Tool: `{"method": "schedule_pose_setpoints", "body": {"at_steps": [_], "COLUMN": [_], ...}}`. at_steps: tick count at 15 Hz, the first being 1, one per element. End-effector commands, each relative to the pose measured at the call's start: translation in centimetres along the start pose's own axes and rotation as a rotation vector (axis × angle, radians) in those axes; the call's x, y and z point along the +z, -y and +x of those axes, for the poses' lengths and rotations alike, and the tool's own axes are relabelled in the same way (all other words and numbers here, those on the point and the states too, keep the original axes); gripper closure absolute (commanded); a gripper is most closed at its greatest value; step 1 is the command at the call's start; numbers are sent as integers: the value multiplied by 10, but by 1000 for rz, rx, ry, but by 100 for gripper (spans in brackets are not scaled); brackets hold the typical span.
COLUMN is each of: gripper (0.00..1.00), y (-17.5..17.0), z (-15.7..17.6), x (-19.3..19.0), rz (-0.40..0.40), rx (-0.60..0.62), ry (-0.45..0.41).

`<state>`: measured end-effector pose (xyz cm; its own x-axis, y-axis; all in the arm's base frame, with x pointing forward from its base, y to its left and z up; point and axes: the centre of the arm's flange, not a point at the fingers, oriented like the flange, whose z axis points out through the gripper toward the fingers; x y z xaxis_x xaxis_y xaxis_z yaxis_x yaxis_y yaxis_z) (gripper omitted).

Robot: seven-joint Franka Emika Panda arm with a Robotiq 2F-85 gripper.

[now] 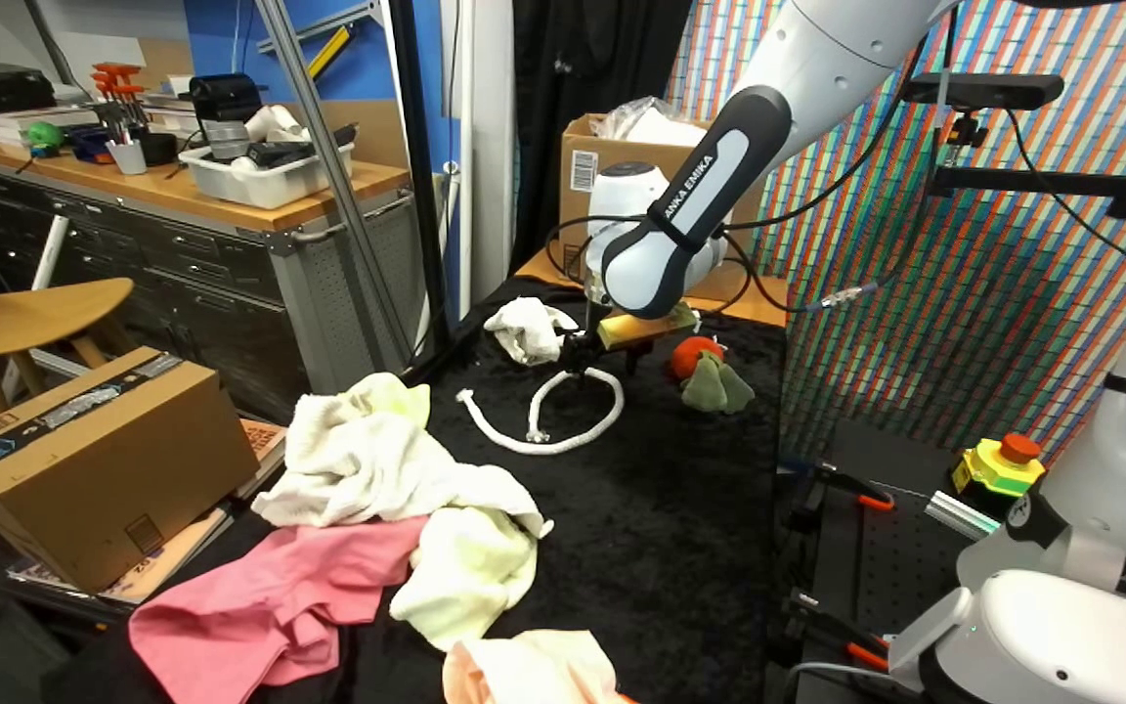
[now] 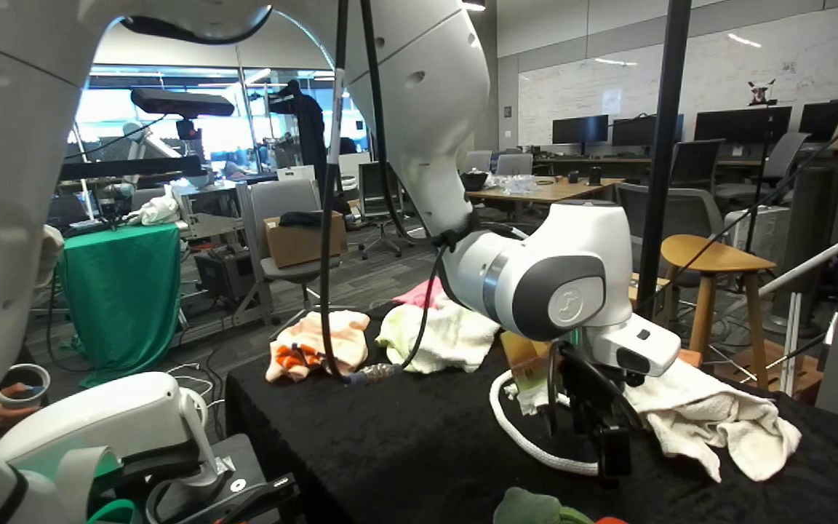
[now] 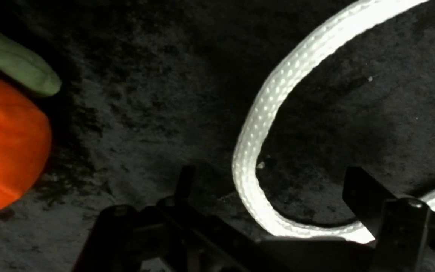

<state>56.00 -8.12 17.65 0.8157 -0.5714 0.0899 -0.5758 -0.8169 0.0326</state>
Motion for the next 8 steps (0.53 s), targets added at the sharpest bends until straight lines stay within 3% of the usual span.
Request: {"method": "schedule_pose_setpoints", "body": {"at_steps": [1,8], "gripper": [0,0], "y": [2,11], "z": [11,13], "x": [-1,-4], "rz": [26,41], "rx": [-15,-45], "ry": [3,-7]}}
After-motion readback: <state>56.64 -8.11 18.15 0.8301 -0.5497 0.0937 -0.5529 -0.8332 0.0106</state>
